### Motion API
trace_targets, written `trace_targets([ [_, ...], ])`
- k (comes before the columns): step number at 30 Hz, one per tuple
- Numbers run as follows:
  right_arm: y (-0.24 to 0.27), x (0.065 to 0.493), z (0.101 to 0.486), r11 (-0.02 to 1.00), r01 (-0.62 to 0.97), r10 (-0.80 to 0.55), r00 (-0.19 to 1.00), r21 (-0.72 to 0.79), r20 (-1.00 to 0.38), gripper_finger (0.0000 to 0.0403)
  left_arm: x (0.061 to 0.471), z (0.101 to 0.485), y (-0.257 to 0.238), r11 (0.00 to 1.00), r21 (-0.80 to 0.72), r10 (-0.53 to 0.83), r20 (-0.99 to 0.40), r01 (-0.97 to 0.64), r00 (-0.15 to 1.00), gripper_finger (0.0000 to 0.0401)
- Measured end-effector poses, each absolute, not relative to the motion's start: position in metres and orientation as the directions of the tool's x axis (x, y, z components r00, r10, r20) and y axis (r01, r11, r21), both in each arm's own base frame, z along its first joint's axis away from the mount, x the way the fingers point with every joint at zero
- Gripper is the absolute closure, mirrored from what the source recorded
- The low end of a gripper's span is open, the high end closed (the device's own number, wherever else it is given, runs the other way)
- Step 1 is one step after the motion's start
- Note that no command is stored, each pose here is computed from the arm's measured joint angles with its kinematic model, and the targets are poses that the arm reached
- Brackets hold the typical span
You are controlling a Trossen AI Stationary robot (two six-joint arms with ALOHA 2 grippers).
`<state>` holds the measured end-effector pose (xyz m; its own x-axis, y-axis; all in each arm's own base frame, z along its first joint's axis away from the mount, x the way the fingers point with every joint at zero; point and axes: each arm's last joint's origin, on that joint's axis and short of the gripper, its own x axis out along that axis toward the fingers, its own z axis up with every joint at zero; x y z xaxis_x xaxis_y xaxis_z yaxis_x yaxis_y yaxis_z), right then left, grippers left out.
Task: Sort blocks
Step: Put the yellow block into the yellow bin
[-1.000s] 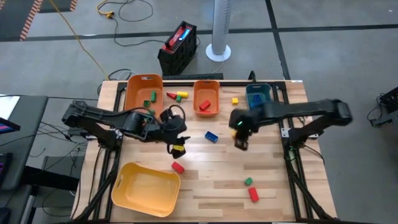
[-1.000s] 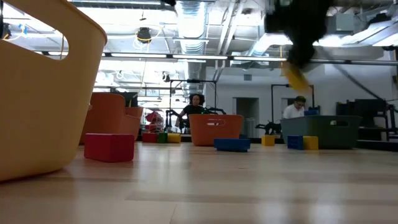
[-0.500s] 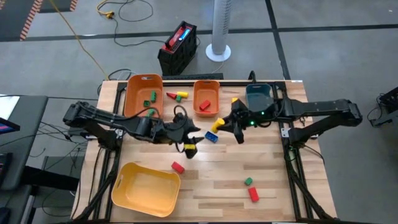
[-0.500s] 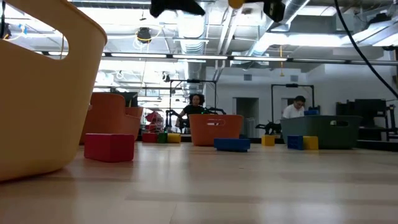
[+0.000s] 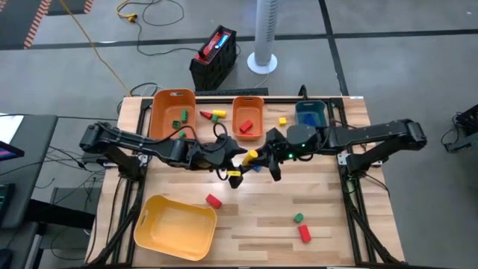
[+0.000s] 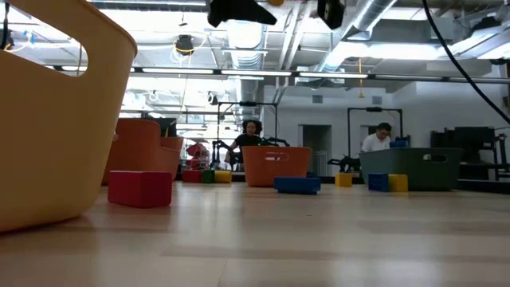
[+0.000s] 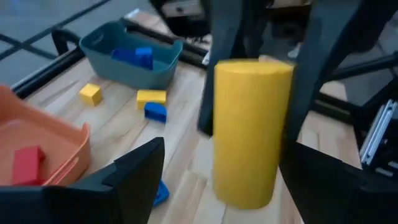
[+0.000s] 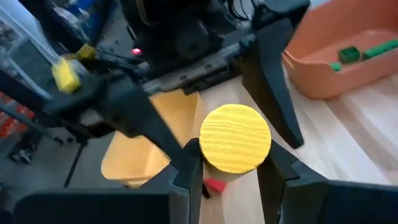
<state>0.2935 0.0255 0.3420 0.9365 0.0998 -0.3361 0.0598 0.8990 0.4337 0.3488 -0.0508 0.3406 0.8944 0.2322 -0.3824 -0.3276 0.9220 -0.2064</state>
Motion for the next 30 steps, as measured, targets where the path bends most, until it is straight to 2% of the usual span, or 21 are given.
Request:
trace_targets([
  [3,0.026,0.299,0.344,0.898,0.047,0.1,0.946,0.437,-0.307,0.0292,0.351,0.337,-0.051,0.923,-0.201,0.231,-0.393,-0.329,0.89,0.0102],
  [6,0.026,0.304,0.344,0.9,0.047,0.101,0.945,0.433,-0.312,0.0292,0.353,0.335,-0.051,0.92,-0.203,0.237,-0.393,-0.336,0.888,0.0131],
  [9,0.026,0.303,0.343,0.901,0.053,0.1,0.941,0.431,-0.325,0.0292,0.353,0.334,-0.05,0.917,-0.206,0.238,-0.401,-0.341,0.885,0.0193],
  [12,0.026,0.302,0.342,0.901,0.063,0.099,0.934,0.43,-0.343,0.0289,0.353,0.334,-0.051,0.918,-0.204,0.239,-0.404,-0.341,0.883,0.0276],
  [13,0.026,0.302,0.342,0.9,0.065,0.098,0.933,0.43,-0.346,0.0287,0.352,0.334,-0.05,0.919,-0.201,0.238,-0.407,-0.34,0.882,0.0288],
  [17,0.025,0.301,0.341,0.896,0.076,0.095,0.929,0.437,-0.357,0.0259,0.347,0.34,-0.049,0.921,-0.203,0.232,-0.403,-0.334,0.885,0.0287],
  [21,0.022,0.3,0.338,0.891,0.088,0.102,0.917,0.445,-0.385,0.0205,0.331,0.349,-0.043,0.909,-0.19,0.262,-0.431,-0.371,0.863,0.0287],
  [23,0.018,0.293,0.34,0.885,0.099,0.109,0.906,0.455,-0.409,0.0177,0.316,0.352,-0.041,0.902,-0.179,0.263,-0.494,-0.393,0.829,0.0287],
  [27,0.009,0.27,0.351,0.884,0.141,0.08,0.895,0.446,-0.44,0.0142,0.273,0.361,-0.047,0.908,-0.213,0.155,-0.63,-0.361,0.761,0.0287],
  [30,0.002,0.255,0.351,0.886,0.201,0.041,0.863,0.417,-0.504,0.0138,0.237,0.364,-0.054,0.891,-0.305,-0.01,-0.752,-0.336,0.659,0.0287],
])
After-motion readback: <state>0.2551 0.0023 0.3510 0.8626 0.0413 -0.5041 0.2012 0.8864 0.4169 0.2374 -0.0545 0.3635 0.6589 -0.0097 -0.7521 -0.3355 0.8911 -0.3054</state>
